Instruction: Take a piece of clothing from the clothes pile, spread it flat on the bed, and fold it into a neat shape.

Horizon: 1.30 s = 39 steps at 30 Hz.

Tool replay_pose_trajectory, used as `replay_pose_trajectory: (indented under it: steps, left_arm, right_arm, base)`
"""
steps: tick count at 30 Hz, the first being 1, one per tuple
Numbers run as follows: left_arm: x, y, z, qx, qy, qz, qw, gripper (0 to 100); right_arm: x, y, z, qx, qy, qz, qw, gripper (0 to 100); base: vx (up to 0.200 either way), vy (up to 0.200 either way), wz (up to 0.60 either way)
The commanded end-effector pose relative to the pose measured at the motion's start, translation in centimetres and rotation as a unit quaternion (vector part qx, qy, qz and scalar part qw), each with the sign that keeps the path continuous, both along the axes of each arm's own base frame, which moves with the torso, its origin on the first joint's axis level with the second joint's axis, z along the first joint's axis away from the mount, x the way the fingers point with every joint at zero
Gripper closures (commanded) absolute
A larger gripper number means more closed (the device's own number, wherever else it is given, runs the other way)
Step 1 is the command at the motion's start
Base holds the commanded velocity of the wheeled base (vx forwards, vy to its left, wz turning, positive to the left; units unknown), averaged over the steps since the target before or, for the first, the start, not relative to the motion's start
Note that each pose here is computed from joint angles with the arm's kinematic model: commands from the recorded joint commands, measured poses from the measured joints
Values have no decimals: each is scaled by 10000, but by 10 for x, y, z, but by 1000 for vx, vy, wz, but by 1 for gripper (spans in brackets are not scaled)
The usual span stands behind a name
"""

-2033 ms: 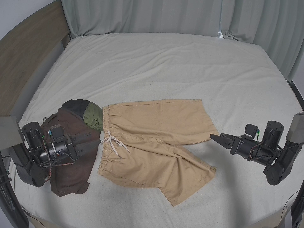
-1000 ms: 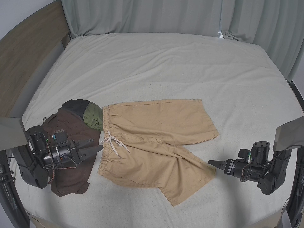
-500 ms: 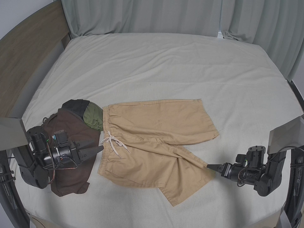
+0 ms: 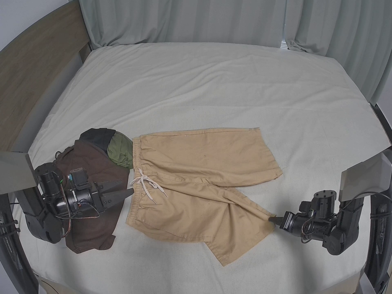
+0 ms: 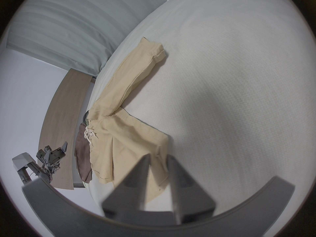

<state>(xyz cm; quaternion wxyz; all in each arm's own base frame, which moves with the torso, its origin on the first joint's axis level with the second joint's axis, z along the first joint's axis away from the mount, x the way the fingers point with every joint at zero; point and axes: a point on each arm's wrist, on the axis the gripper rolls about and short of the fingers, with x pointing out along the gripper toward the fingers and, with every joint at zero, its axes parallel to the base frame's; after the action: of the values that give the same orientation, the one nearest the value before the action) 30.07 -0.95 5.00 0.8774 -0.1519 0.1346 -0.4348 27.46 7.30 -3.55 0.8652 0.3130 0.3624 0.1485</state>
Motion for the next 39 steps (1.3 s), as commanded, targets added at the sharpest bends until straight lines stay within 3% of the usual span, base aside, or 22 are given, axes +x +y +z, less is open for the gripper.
replay_pose_trajectory:
  steps: [1, 10, 14, 29, 39]
  left_arm:
    - [0, 0, 0, -2, 6, 3, 10000, 0]
    - [0, 0, 0, 1, -1, -13, 10000, 0]
    - [0, 0, 0, 1, -1, -13, 10000, 0]
    - [-1, -1, -1, -1, 15, -28, 10000, 0]
    - [-1, -1, -2, -6, 51, -27, 10000, 0]
  right_arm:
    - [2, 0, -3, -8, -1, -21, 10000, 100]
    - [15, -3, 8, 29, -356, -175, 9992, 100]
    - [25, -12, 28, 104, -757, -342, 9965, 100]
    - [60, -10, 37, 226, -1496, -442, 9875, 100]
    - [70, -8, 23, 190, -1543, -463, 9868, 100]
  base:
    - [0, 0, 0]
    - [0, 0, 0]
    - [0, 0, 0]
    - [0, 0, 0]
    - [0, 0, 0]
